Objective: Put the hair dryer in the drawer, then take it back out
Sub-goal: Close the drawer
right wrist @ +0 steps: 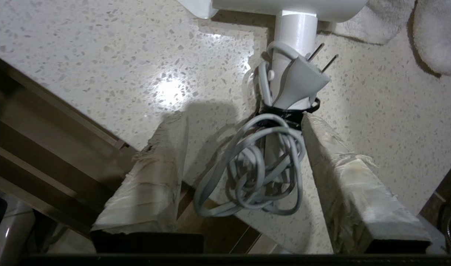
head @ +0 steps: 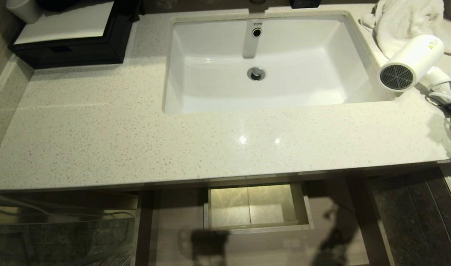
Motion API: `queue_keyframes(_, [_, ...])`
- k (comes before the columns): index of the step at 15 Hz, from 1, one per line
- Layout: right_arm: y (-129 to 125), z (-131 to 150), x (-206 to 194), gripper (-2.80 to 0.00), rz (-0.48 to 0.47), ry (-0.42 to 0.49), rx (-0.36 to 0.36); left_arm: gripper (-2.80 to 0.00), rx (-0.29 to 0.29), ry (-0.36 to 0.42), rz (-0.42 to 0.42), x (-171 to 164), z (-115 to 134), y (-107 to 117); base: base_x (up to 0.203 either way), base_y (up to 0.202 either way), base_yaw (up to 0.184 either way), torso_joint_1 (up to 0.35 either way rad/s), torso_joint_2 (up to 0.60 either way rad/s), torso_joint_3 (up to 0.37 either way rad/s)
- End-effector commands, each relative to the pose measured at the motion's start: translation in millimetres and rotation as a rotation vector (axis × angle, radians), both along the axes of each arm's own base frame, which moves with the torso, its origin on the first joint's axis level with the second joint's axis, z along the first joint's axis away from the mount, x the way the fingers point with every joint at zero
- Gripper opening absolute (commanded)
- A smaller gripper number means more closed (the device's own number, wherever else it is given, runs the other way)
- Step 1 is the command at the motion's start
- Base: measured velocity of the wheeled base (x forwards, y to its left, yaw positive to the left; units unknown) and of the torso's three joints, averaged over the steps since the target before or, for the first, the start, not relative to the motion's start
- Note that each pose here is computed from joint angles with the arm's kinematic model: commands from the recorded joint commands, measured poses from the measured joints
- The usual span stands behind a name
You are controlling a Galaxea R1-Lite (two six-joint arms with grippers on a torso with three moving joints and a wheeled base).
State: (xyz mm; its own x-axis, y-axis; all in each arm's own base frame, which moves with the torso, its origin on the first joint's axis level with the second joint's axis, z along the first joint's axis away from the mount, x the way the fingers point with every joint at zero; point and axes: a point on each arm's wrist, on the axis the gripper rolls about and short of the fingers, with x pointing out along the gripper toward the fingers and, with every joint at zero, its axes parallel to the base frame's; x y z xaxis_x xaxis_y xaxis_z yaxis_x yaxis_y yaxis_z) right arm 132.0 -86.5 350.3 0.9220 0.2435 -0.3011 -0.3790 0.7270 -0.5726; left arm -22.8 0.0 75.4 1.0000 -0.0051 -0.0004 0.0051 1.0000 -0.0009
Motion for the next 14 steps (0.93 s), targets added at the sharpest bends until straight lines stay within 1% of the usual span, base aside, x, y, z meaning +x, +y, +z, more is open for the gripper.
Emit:
queue_keyframes(1, [31.0,-1.7,-46.0,-2.80,-0.046,-0.052,-0.041,-2.80,0.000,0.000,0.002,0.0,-0.1,0.0,0.000,0.000,0.000,0.000,0.00,0.000])
queue_keyframes(2, [44.2,-4.8,-60.7,-2.80,-0.069,-0.050,-0.035,-2.80,0.001,0.000,0.001,0.0,0.0,0.0,0.000,0.000,0.000,0.000,0.00,0.000])
queue_keyframes(4, [57.4,-13.3,-75.3,-2.80,-0.117,0.007,0.064,-2.80,0.001,0.001,0.001,0.1,-0.3,0.0,0.000,0.000,0.000,0.000,0.00,0.000])
queue_keyframes(5, [59.9,-15.0,-77.3,-2.80,-0.120,0.017,0.083,-2.80,0.001,0.001,0.001,0.1,-0.4,0.0,0.000,0.000,0.000,0.000,0.00,0.000])
queue_keyframes(6, [64.3,-16.9,-80.1,-2.80,-0.111,0.028,0.125,-2.80,0.001,0.000,0.001,0.0,0.0,0.0,0.000,0.000,0.000,0.000,0.00,0.000])
queue_keyframes(7, [66.0,-16.8,-81.0,-2.80,-0.114,0.034,0.150,-2.80,0.001,0.000,0.001,0.1,-0.2,0.0,0.000,0.000,0.000,0.000,0.00,0.000])
queue_keyframes(8, [67.6,-15.6,-81.5,-2.80,-0.134,0.042,0.177,-2.80,0.001,0.001,0.001,0.1,-0.4,0.0,0.000,0.000,0.000,0.000,0.00,0.000])
queue_keyframes(9, [67.6,-15.1,-81.6,-2.80,-0.186,0.049,0.169,-2.80,0.001,0.000,0.001,0.0,0.0,0.0,0.000,0.000,0.000,0.000,0.00,0.000])
queue_keyframes(10, [66.3,-15.1,-80.6,-2.80,-0.280,0.062,0.157,-2.80,0.000,0.001,0.002,0.1,-0.4,0.0,0.000,0.000,0.000,0.000,0.00,0.000])
queue_keyframes(12, [67.3,-13.3,-76.9,-2.80,-0.397,0.053,0.210,-2.80,0.001,0.000,0.001,0.0,0.0,0.0,0.000,0.000,0.000,0.000,0.00,0.000])
queue_keyframes(14, [67.5,-16.7,-77.3,-2.80,-0.564,0.016,0.227,-2.80,0.001,0.000,0.002,0.0,0.0,0.0,0.000,0.000,0.000,0.000,0.00,0.000])
